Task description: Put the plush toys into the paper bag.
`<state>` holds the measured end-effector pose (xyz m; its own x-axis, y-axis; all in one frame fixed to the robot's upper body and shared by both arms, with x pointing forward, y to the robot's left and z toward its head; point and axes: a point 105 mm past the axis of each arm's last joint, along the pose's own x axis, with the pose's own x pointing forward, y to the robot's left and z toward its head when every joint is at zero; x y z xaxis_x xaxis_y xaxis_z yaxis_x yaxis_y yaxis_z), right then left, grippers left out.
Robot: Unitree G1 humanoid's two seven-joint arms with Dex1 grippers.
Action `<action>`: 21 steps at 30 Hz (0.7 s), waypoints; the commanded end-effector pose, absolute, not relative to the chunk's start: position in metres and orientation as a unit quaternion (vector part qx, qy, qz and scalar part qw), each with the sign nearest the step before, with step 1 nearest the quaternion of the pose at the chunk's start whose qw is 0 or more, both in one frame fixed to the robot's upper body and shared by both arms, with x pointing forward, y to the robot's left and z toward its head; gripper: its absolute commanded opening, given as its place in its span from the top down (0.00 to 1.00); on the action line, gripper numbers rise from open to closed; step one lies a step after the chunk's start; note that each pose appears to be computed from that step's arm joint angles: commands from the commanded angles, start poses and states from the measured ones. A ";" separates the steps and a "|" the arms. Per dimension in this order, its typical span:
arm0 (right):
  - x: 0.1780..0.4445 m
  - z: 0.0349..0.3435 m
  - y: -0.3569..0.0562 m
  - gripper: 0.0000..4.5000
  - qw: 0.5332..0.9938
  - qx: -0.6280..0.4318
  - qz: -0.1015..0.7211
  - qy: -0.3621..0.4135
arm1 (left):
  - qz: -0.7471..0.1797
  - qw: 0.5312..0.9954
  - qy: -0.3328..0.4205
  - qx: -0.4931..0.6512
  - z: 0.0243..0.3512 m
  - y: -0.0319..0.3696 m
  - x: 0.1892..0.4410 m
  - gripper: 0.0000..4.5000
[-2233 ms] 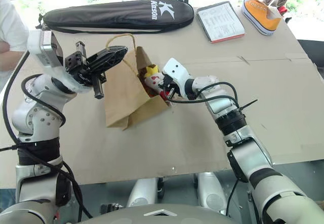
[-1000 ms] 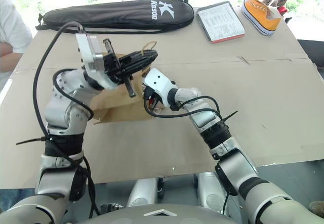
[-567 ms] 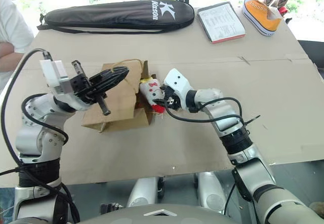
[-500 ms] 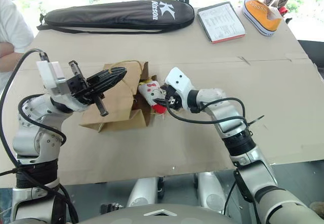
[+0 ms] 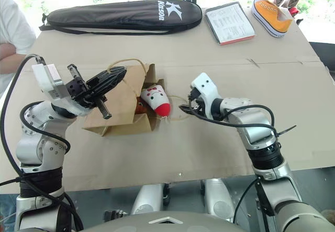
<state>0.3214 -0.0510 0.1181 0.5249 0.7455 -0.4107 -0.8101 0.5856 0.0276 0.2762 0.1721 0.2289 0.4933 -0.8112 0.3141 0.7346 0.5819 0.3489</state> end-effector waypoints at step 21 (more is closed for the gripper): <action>0.317 0.105 -0.027 0.93 0.821 0.231 0.466 0.237 | -0.445 0.854 -0.257 0.084 0.244 0.168 0.271 1.00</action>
